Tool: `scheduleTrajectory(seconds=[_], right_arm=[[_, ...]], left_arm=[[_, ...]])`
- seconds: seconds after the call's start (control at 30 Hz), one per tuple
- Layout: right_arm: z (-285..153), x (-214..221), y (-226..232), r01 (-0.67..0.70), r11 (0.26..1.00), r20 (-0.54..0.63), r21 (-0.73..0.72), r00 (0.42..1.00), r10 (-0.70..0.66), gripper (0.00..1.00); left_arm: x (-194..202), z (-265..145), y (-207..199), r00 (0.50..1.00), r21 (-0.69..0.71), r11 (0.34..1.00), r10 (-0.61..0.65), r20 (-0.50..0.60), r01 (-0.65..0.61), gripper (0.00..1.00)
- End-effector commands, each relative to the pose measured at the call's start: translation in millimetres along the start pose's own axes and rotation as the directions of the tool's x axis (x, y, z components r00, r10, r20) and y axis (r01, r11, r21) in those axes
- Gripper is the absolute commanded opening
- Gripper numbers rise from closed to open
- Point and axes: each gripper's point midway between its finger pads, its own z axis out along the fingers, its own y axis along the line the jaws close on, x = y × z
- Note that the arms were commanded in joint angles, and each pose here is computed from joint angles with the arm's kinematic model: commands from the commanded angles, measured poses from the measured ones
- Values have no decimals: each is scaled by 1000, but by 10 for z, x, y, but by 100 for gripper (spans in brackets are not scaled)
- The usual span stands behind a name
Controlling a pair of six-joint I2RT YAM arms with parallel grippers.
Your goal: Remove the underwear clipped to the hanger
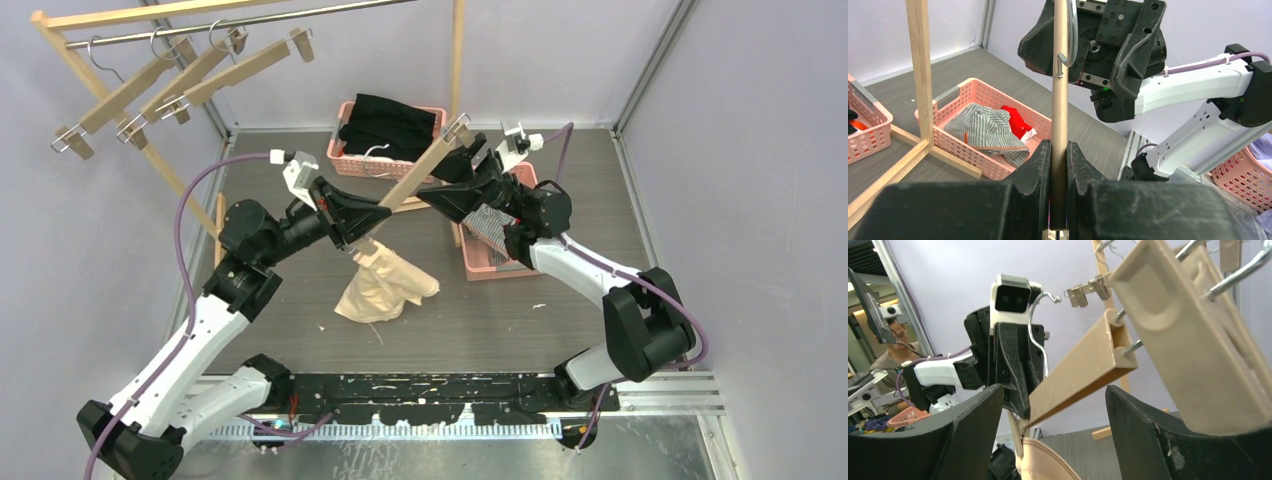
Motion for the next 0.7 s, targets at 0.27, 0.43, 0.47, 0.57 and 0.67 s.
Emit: scheduleTrajectory(seconds=[0.27,0.43,0.47,0.57,0.67], right_arm=[[280,-492,272,129,987,142,-95,983,-115,72],[295,-486,242,126,988,144,-90,983,-113,62],[298,-484,234,124,988,142,-88,984,-111,57],[315,-473,223,121,989,131,-88,985,-108,33],[335,-435,183,113,991,105,-74,989,-105,2]], left_arm=[[-239,137,-147,987,38,999,29,158,-36,0],[-247,185,-185,981,54,998,19,192,-30,0],[-237,203,-198,981,60,998,16,192,-28,0],[-222,245,-221,981,69,997,11,194,-25,0],[-218,274,-228,981,73,997,12,195,-26,0]])
